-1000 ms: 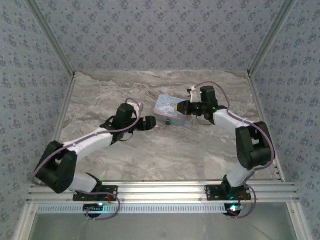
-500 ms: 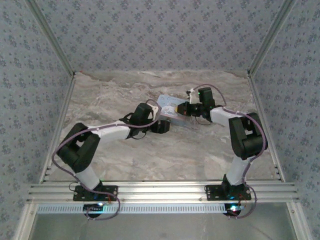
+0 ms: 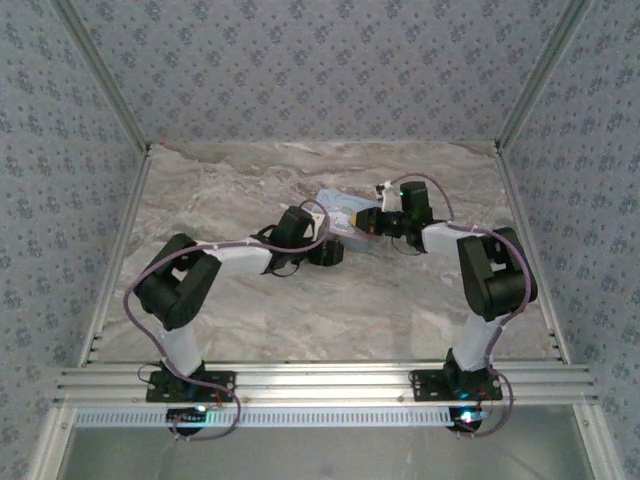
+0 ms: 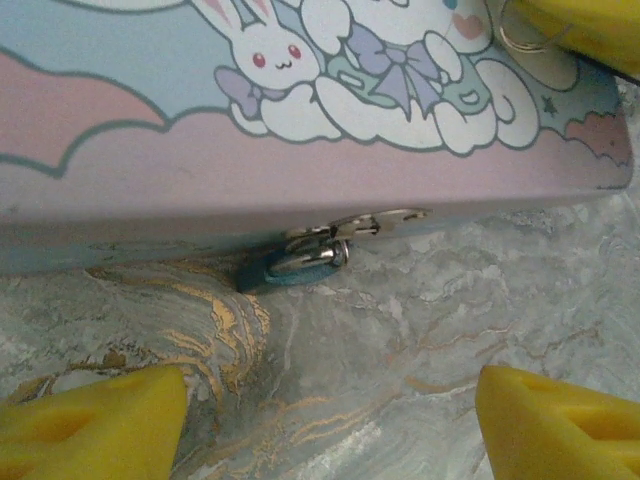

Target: Unlock the padlock with the key

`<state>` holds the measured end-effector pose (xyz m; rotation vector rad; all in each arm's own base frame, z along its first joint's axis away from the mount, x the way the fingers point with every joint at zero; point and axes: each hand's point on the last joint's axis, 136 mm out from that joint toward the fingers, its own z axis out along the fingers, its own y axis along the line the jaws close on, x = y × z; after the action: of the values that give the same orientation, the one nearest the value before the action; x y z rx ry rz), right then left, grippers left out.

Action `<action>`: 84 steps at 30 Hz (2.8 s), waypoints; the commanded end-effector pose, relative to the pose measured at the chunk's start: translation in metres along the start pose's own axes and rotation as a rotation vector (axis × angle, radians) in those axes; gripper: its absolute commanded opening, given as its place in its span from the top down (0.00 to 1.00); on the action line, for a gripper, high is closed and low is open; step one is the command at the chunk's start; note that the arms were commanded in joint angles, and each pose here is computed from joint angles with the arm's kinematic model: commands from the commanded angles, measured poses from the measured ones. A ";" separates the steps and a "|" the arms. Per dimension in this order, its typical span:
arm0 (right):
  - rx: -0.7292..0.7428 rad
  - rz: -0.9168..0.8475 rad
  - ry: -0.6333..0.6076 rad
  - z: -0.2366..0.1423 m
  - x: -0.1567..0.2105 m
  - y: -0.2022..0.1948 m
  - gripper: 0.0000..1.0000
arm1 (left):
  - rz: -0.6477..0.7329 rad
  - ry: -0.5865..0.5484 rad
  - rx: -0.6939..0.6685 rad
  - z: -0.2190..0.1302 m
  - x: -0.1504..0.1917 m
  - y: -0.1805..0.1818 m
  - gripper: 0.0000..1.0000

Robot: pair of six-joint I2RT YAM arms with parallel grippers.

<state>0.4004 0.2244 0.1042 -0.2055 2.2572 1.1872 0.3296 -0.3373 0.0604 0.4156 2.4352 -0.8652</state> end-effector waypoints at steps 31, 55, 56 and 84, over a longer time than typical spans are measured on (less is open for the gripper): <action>0.045 0.100 0.129 0.010 0.048 -0.005 0.99 | 0.069 -0.079 -0.129 0.036 -0.023 0.012 0.59; 0.006 -0.028 -0.008 -0.020 0.003 0.036 0.99 | -0.007 -0.085 -0.089 0.023 -0.027 0.000 0.84; 0.009 -0.047 -0.025 -0.025 0.000 0.040 0.99 | -0.016 -0.075 -0.076 0.021 -0.026 -0.004 0.84; 0.205 -0.354 -0.093 -0.076 0.118 0.028 0.98 | -0.341 0.155 0.181 -0.013 -0.030 -0.078 0.82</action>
<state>0.2509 0.1976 0.0859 -0.4180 2.2178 0.8386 0.3145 -0.3757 0.0782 0.1172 2.6962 -1.0991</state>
